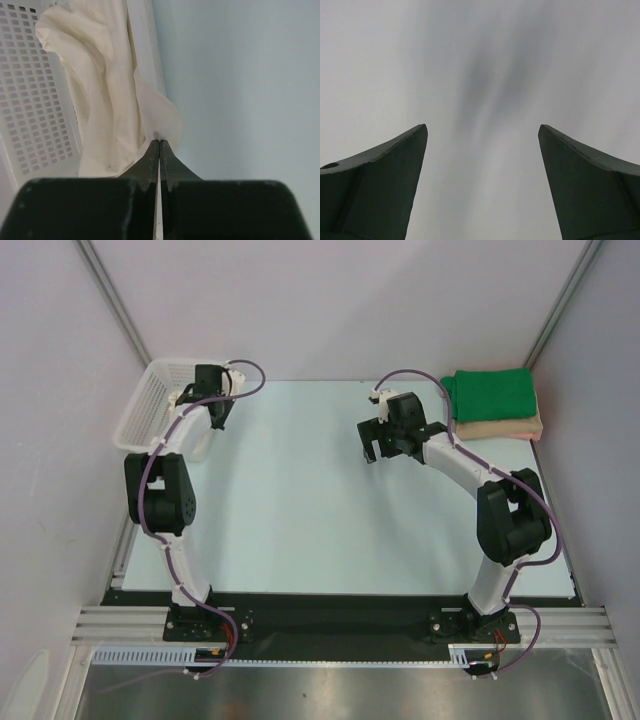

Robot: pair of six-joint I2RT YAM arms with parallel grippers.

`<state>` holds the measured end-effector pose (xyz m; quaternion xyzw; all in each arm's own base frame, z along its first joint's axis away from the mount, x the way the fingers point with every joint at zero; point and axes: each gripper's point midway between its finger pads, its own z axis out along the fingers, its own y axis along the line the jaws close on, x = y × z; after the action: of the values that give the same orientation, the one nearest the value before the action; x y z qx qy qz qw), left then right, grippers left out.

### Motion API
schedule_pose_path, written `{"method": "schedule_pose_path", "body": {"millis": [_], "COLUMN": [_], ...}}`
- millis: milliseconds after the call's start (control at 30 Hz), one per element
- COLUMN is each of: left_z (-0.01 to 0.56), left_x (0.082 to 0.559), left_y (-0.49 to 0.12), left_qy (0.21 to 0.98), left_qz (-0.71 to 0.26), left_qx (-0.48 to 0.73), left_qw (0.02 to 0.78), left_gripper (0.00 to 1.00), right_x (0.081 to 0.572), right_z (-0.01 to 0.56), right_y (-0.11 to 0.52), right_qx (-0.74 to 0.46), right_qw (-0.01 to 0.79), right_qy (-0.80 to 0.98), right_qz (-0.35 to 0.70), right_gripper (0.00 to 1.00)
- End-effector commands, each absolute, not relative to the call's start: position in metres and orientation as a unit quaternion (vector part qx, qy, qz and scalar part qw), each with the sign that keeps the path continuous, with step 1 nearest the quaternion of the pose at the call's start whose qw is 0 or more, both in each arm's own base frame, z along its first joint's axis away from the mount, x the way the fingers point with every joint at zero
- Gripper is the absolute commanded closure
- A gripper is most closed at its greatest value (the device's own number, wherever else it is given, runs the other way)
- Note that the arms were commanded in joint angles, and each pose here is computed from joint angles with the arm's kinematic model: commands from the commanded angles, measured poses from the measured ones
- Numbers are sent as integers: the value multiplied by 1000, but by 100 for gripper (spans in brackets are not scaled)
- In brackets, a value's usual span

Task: Fold and stack the t-shirts
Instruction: Grab the tshirt from the pile

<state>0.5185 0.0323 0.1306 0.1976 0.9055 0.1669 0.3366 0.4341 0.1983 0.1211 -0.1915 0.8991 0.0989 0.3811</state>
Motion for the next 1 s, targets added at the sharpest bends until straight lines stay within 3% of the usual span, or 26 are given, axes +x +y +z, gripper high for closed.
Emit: {"method": "schedule_pose_path", "body": {"millis": [0, 367, 567, 767, 967], "left_z": [151, 258, 285, 327, 378], "left_x": [525, 501, 483, 473, 471], "left_y": [22, -22, -19, -36, -91], "left_qy": [897, 851, 840, 834, 801], "left_qz": [168, 171, 184, 126, 64], "left_qx": [193, 203, 209, 181, 187], "left_qw": [361, 454, 465, 506, 565], "left_gripper": [100, 100, 100, 100, 100], "right_x": [443, 451, 450, 449, 443], "right_z": [135, 150, 151, 156, 164], "right_y": [204, 200, 201, 203, 199], "right_qx": [-191, -185, -180, -181, -187], "right_qw": [398, 413, 413, 417, 426], "right_qy": [891, 885, 884, 882, 877], "right_qz": [109, 111, 121, 128, 123], "right_gripper": [2, 2, 2, 2, 2]}}
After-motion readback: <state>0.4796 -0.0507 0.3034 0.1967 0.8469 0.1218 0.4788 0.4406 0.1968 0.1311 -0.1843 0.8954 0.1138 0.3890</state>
